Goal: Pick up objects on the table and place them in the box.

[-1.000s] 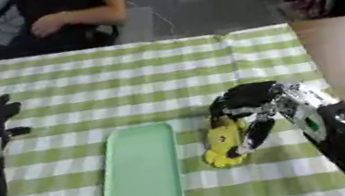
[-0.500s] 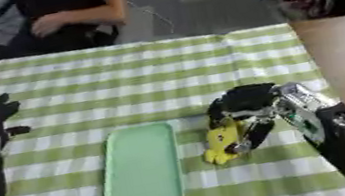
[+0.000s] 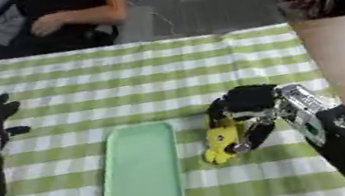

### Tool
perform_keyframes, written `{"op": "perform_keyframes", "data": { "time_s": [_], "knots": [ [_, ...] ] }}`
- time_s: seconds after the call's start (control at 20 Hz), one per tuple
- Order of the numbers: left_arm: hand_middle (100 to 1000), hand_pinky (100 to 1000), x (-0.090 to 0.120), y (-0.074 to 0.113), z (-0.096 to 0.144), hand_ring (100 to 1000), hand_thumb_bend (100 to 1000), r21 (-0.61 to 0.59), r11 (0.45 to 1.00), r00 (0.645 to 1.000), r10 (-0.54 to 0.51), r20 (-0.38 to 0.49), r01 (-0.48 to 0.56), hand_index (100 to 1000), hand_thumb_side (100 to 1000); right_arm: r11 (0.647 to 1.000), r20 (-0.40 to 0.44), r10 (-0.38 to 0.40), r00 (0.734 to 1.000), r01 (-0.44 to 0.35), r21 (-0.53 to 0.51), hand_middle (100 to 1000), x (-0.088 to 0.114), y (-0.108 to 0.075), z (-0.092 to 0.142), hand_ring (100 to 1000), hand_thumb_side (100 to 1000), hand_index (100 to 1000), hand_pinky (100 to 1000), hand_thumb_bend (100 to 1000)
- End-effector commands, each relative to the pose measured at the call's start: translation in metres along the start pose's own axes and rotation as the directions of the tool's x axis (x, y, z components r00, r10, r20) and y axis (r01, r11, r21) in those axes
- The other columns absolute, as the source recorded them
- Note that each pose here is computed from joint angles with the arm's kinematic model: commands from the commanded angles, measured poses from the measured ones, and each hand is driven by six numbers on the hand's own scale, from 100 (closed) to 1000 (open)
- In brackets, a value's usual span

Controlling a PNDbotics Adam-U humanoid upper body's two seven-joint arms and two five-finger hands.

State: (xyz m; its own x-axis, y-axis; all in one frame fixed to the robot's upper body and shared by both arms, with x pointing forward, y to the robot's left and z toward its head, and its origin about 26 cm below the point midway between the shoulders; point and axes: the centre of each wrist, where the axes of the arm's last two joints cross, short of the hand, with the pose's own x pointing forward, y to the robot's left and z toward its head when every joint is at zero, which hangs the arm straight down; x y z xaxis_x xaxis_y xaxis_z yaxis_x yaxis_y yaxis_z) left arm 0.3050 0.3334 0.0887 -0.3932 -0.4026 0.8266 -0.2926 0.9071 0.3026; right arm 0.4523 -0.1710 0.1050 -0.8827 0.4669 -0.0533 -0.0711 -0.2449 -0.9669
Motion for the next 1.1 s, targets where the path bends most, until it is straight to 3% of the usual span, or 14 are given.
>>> {"op": "perform_keyframes", "data": {
  "time_s": [0.05,0.7,0.75,0.8,0.85,0.9,1.1],
  "knots": [
    [898,621,0.009,0.001,-0.005,827,676,0.004,1.0,0.999,-0.004,0.035,0.003,767,1000,1.0,-0.013,0.009,1.0,-0.009,-0.029,227,-0.006,-0.006,0.006,124,295,329,100,100],
    [898,621,0.008,0.001,-0.005,829,676,0.003,1.0,0.999,-0.006,0.031,0.006,767,1000,0.999,-0.014,0.012,1.0,-0.013,-0.044,214,-0.007,-0.012,0.009,118,298,319,100,100],
    [898,621,0.008,0.001,-0.005,829,676,0.002,1.0,1.0,-0.006,0.03,0.006,766,1000,0.999,-0.013,0.02,1.0,-0.02,-0.05,214,-0.008,-0.016,0.01,118,299,319,100,100],
    [899,621,0.008,0.001,-0.004,830,676,0.002,1.0,1.0,-0.007,0.03,0.007,767,1000,0.998,-0.013,0.024,1.0,-0.025,-0.057,215,-0.009,-0.02,0.011,117,378,318,100,100],
    [899,621,0.007,0.002,-0.004,830,676,0.002,1.0,1.0,-0.008,0.028,0.008,767,1000,0.997,-0.014,0.033,0.999,-0.034,-0.074,213,-0.01,-0.027,0.013,118,302,318,100,100],
    [899,621,0.007,0.002,-0.004,830,676,0.001,1.0,1.0,-0.008,0.027,0.008,767,1000,0.995,-0.015,0.04,0.999,-0.041,-0.089,214,-0.011,-0.034,0.016,118,341,318,100,100],
    [899,621,0.006,0.002,-0.003,830,676,0.001,1.0,1.0,-0.012,0.024,0.012,767,1000,0.986,-0.027,0.067,0.997,-0.07,-0.151,216,-0.013,-0.064,0.03,121,309,316,100,100]
  ]
}}
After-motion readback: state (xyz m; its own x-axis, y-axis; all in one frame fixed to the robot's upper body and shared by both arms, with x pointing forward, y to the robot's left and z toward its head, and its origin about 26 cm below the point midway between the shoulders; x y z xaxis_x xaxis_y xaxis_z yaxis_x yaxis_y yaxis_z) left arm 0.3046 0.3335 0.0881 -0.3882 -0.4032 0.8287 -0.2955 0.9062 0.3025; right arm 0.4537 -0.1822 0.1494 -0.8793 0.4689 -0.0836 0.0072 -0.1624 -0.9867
